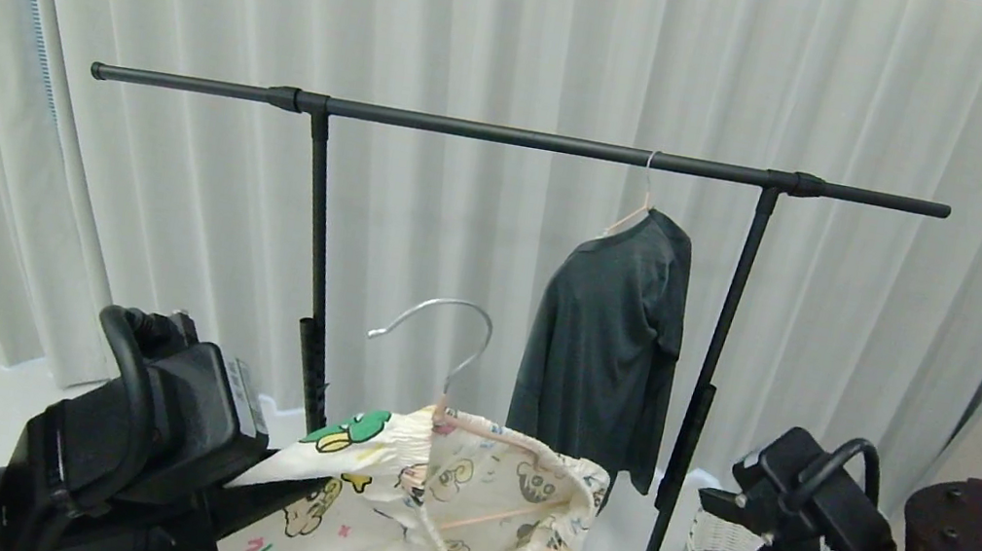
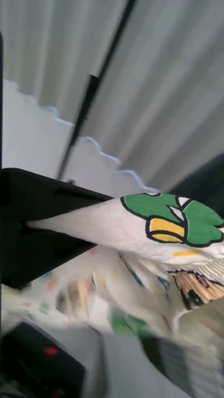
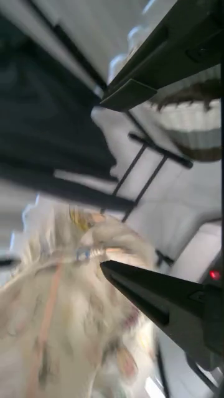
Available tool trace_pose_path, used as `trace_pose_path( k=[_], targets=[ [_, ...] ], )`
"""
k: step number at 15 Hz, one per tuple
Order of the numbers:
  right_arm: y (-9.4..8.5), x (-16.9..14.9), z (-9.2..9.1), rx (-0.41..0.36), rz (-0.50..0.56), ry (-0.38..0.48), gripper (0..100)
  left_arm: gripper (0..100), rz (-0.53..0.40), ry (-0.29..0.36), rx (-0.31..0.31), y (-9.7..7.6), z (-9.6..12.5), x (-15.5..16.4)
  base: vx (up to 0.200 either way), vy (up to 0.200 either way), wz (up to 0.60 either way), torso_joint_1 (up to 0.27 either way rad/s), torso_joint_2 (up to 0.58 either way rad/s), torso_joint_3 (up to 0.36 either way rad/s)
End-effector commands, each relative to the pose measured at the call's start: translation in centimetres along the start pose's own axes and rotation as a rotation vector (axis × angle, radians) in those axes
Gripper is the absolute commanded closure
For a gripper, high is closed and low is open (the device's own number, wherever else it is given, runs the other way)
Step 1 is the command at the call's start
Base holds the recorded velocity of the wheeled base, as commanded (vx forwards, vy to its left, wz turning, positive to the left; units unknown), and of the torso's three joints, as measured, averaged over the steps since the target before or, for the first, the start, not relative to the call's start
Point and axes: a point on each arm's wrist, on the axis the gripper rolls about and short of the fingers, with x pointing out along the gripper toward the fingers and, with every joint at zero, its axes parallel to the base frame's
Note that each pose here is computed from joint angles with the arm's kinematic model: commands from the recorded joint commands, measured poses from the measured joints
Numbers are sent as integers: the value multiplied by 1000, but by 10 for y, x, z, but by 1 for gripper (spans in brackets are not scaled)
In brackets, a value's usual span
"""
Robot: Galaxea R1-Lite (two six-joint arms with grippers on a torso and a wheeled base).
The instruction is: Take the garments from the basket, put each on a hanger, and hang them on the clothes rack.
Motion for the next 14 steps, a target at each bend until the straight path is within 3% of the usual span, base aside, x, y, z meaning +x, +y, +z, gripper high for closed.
trace_pose_path(
  k=[1, 6, 8, 12, 14],
  targets=[
    [8, -3, 1, -40, 64, -9, 0, 100, -13, -1, 0, -1, -1, 0, 0, 0, 0, 0, 0, 0],
    [15, -5, 12, -279, 325, -80, 0, 100, -171, -84, 46, -20, 0, -9, 0, 0, 0, 0, 0, 0],
    [18, 3, 15, -347, 373, -88, 0, 100, -219, -99, 64, -27, -1, -12, 0, 0, 0, 0, 0, 0],
    [23, 14, 16, -440, 477, -53, 0, 100, -255, -124, 92, -33, 2, -14, 0, 0, 0, 0, 0, 0],
    [25, 14, 14, -448, 512, -36, 0, 100, -256, -128, 95, -33, 2, -15, 0, 0, 0, 0, 0, 0]
  ],
)
